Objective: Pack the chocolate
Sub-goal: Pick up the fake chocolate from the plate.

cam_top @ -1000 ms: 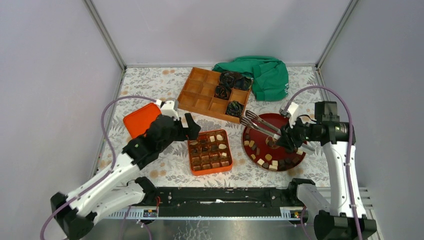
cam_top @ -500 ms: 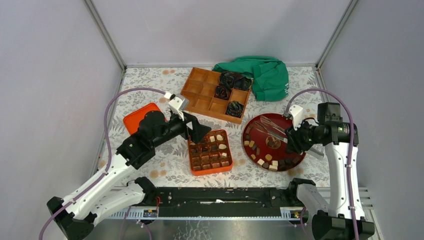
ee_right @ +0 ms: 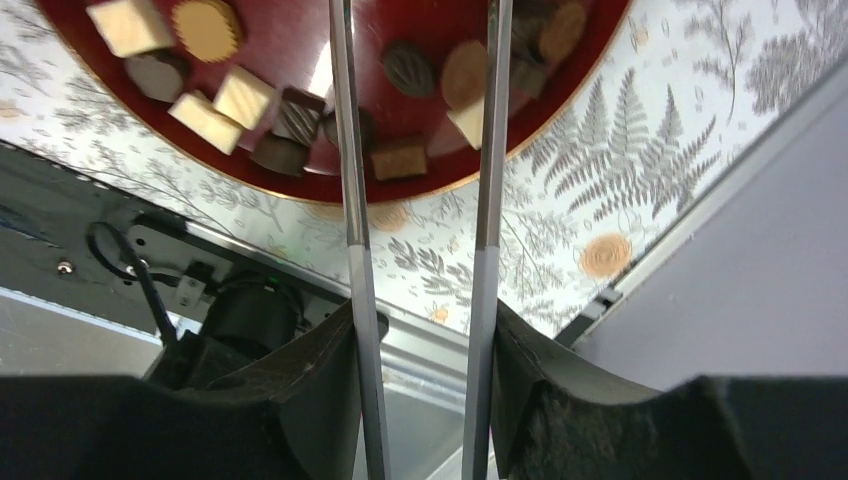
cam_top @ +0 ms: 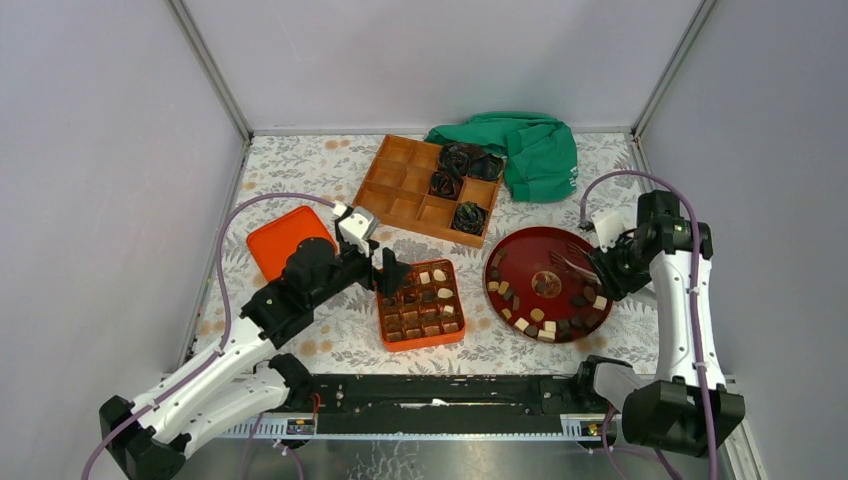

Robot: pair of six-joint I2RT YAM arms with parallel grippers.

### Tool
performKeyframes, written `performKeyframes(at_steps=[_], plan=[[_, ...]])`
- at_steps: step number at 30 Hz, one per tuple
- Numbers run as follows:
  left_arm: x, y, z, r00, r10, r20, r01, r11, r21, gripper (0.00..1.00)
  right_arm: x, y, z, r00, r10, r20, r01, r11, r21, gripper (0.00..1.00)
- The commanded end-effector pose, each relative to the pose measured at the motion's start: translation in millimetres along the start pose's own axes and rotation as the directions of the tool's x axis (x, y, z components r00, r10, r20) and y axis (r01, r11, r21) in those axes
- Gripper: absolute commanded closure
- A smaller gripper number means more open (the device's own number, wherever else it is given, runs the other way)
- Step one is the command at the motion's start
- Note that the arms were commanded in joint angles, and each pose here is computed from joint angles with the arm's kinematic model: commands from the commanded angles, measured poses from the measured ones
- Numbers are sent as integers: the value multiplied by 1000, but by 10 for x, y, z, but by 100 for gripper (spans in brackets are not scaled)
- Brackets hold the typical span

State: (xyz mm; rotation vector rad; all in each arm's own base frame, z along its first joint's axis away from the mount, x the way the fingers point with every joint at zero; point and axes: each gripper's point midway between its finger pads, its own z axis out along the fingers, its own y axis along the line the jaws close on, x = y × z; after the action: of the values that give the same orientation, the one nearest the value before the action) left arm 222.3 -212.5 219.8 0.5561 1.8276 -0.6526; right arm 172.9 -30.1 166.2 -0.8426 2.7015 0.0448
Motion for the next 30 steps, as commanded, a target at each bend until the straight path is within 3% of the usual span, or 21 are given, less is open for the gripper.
performKeyframes(at_steps=[1, 15, 30], plan=[[-167, 154, -30, 996, 38, 76, -31, 996, -81, 1, 203, -228, -31, 994, 64, -86, -57, 995, 80, 50], [-183, 188, -77, 995, 44, 90, -35, 994, -100, 1, 179, 158, 110, 1000, -9, -24, 4, 983, -183, 50], [-178, 230, -118, 994, 52, 98, -39, 992, -122, 1, 339, 301, 298, 999, 12, -48, -22, 977, -210, 50]])
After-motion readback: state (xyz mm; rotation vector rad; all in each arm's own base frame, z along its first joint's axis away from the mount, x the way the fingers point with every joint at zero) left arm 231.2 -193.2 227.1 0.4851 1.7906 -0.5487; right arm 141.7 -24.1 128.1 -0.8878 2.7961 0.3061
